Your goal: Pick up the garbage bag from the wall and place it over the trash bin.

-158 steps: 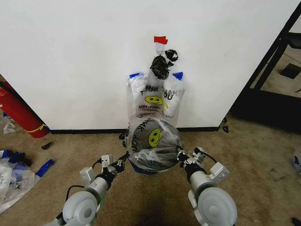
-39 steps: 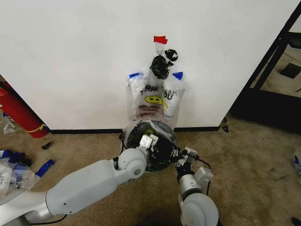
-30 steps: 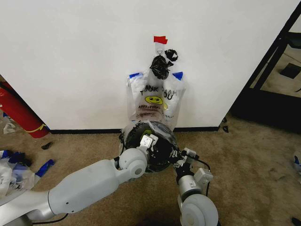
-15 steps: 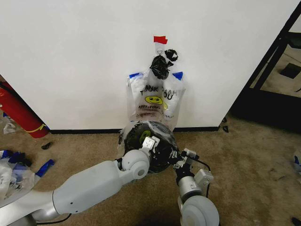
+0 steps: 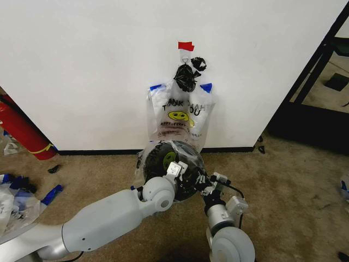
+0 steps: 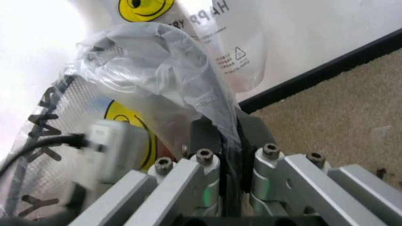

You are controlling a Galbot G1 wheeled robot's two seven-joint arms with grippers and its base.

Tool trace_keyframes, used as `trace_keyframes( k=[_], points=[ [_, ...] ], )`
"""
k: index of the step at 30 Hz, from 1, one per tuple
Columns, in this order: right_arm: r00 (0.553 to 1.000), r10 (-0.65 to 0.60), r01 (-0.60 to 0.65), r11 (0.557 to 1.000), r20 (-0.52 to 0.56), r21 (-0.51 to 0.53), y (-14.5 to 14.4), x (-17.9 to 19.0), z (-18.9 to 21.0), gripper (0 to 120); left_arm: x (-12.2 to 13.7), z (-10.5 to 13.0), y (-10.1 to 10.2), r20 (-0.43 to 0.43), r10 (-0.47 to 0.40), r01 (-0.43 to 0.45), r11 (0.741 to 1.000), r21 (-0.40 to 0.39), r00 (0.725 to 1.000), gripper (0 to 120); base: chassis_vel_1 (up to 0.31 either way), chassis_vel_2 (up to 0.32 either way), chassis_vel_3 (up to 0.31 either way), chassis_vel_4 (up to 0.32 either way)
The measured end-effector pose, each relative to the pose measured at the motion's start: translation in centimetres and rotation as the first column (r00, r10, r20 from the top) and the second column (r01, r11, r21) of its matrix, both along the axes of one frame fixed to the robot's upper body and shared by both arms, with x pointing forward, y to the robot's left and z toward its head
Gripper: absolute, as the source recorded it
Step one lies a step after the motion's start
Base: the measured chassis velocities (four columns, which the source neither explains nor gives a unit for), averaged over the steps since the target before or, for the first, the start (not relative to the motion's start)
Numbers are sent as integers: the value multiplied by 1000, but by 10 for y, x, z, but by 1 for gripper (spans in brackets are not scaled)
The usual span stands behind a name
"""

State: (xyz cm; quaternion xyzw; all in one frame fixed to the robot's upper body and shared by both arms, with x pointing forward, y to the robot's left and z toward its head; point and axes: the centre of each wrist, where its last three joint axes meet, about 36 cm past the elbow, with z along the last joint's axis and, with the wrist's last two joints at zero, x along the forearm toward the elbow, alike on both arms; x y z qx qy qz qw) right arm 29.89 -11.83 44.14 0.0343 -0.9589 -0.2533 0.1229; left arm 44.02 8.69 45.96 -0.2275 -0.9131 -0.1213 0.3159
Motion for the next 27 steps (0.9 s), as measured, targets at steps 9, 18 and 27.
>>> trace_keyframes(
  k=[9, 18, 27],
  points=[
    [1000, -2, 2, 1000, 1, 0, 1, 1, 0, 1, -3, 19, 4, 21, -3, 4, 1000, -25, 1000, 0, 0, 0, 0, 0],
    [1000, 2, -2, 1000, -3, 8, 4, -2, 1, 1, 2, 11, -10, 28, -1, 2, 1000, -28, 1000, 0, 0, 0, 0, 0],
    [1000, 4, -4, 1000, 0, 4, 2, -3, 1, 1, 5, 1, -17, -3, -9, 9, 1000, -27, 1000, 0, 0, 0, 0, 0]
  ],
)
